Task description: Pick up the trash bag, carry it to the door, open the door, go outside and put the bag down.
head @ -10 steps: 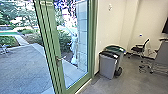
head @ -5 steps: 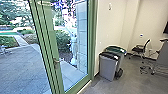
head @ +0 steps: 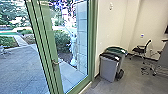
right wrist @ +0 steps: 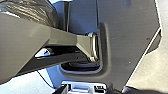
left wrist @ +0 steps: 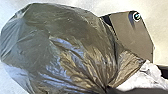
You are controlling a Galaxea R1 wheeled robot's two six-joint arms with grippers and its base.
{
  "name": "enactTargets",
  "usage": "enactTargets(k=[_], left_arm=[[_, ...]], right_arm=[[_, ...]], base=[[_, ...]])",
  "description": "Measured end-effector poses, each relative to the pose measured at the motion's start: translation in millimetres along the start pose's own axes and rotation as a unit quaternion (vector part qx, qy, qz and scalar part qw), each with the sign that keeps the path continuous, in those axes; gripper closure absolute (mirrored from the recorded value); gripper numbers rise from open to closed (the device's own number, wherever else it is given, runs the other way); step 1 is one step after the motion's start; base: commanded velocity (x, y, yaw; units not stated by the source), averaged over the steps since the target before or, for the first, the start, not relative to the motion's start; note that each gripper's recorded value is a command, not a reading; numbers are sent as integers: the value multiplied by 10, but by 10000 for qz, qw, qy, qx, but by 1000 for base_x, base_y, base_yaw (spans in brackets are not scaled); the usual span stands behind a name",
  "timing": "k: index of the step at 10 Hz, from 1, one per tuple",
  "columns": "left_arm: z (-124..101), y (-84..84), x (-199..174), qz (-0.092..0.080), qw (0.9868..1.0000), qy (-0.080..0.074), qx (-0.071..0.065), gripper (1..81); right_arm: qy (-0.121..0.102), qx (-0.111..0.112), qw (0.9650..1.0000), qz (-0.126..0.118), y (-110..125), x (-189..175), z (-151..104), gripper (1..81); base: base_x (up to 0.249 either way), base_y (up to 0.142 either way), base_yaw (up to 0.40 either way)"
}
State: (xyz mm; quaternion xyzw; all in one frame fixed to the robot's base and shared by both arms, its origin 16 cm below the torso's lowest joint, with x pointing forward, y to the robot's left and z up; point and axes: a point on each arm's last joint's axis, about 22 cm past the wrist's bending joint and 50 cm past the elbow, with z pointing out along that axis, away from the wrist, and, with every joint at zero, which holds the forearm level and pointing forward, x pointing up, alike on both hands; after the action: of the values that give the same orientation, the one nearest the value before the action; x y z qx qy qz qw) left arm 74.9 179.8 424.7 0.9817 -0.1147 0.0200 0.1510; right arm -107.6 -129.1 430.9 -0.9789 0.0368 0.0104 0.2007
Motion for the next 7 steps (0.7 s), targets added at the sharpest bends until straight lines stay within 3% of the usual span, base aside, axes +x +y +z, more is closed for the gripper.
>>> enactTargets(k=[7], left_arm=[[5,3,-29,-11,10000,52,20,811]], right_arm=[[42,8,10000,-11,-15,17,7,10]], base=[[140,0,0]])
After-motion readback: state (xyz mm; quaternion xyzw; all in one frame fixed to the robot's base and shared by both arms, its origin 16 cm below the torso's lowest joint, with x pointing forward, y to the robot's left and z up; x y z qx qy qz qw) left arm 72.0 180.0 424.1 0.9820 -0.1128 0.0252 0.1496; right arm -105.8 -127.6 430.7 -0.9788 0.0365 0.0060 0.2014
